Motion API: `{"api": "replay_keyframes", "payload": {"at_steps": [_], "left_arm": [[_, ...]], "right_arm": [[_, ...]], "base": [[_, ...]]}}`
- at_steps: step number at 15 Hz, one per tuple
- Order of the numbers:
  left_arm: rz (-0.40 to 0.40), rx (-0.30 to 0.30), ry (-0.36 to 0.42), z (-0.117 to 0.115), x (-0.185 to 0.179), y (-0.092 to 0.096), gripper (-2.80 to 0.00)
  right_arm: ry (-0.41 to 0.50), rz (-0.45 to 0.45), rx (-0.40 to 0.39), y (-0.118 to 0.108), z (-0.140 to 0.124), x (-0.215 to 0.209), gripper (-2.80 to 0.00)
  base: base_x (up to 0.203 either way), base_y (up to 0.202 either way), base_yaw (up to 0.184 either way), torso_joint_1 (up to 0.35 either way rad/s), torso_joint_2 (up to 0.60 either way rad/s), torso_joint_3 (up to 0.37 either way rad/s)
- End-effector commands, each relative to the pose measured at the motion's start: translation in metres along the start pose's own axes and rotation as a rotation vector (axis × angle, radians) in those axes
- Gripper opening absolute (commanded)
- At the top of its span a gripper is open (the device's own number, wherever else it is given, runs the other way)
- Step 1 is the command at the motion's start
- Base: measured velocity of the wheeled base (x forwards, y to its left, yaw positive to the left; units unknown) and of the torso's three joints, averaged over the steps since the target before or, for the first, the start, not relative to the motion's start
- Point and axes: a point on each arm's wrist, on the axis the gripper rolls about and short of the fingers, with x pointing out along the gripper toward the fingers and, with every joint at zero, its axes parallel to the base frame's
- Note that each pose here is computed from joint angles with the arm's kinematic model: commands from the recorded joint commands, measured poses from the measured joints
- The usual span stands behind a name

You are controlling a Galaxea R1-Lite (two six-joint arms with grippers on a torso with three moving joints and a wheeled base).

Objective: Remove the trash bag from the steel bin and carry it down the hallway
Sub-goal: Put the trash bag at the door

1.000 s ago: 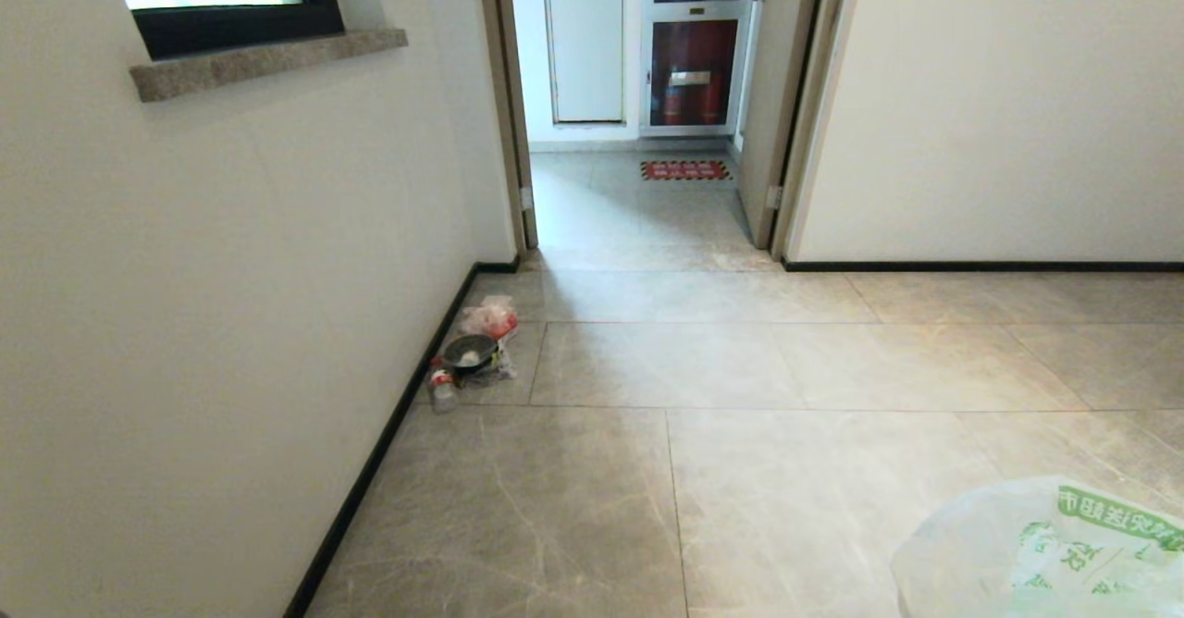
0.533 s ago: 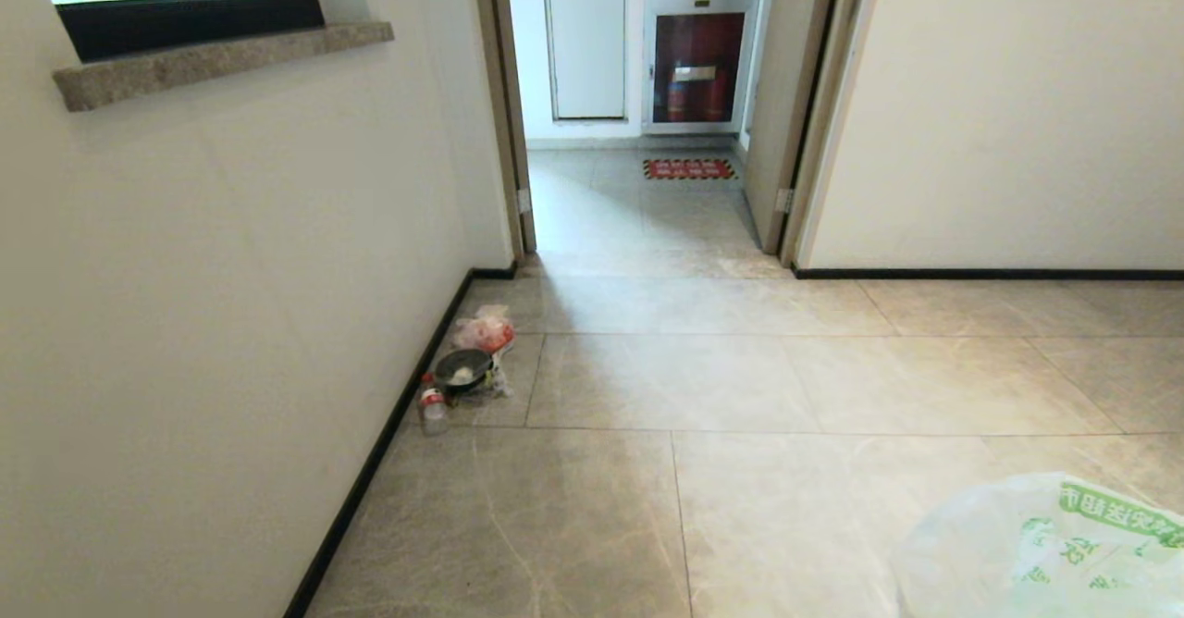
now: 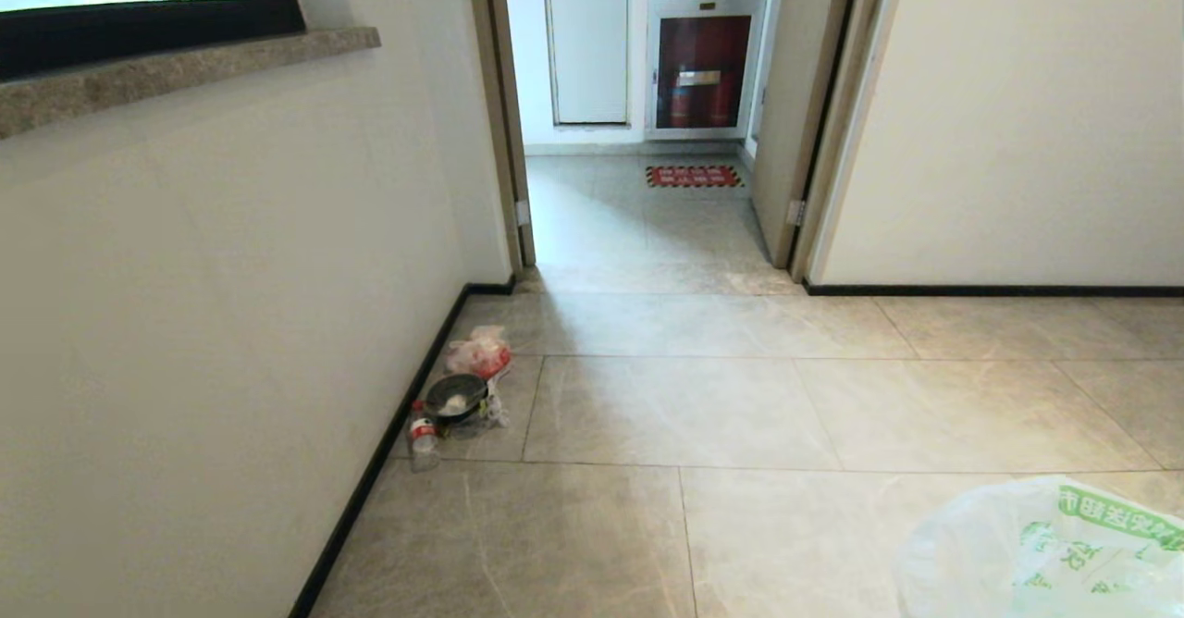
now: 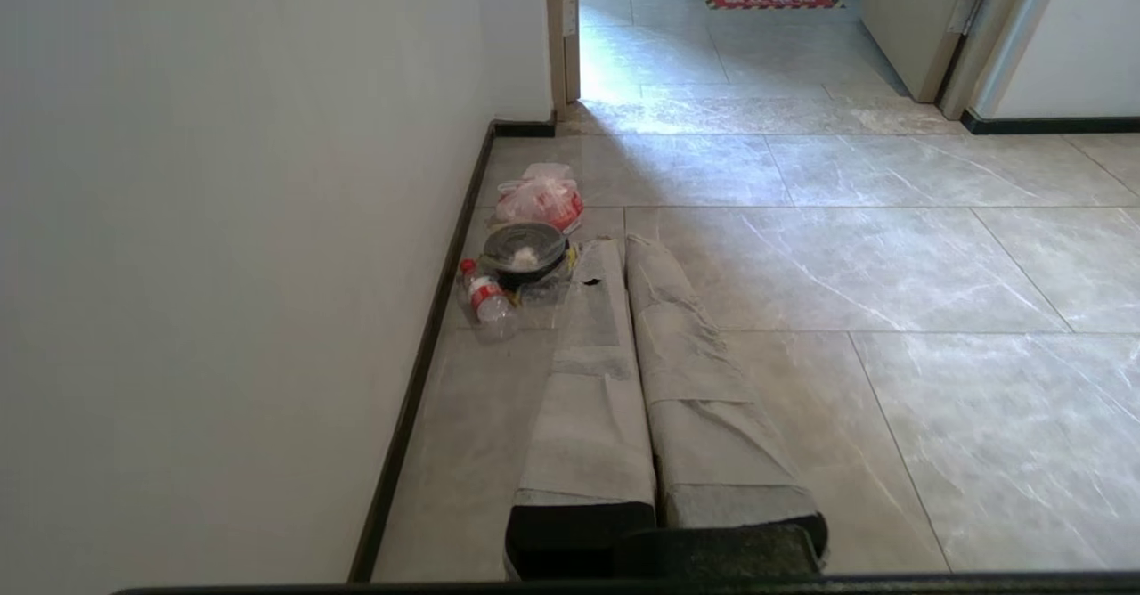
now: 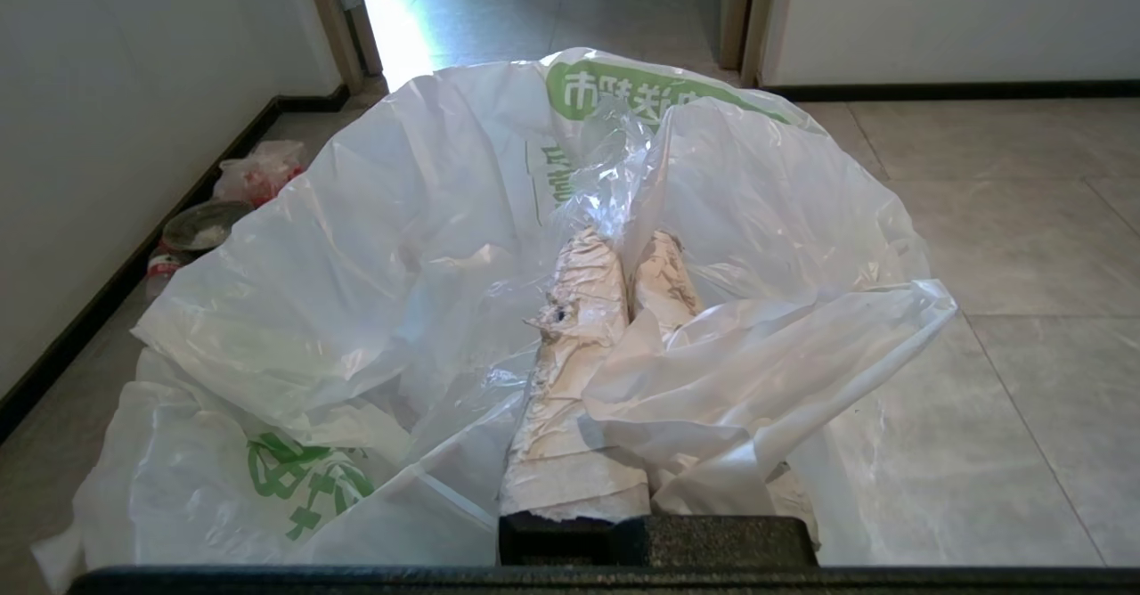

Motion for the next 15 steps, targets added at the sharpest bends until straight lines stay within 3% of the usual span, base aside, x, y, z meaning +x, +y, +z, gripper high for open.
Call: {"api": "replay_keyframes", "payload": {"at_steps": [1,15], "left_arm": [[0.0,-0.001,0.0,0.0,0.0,0.0,-2.8],[0.0,-0.001,0.0,0.0,0.0,0.0,-2.8]], "right_arm": [[0.0,0.001,0.001,0.0,-0.0001,0.0,-2.8],[-0.001,0.001,0.0,0.0,0.0001,-0.0001,-2.8]], "base": [[0.197,0.0,0.001,0.002,0.0,0.002],[0.192,0.0,0.001,0.003,0.0,0.002]]}}
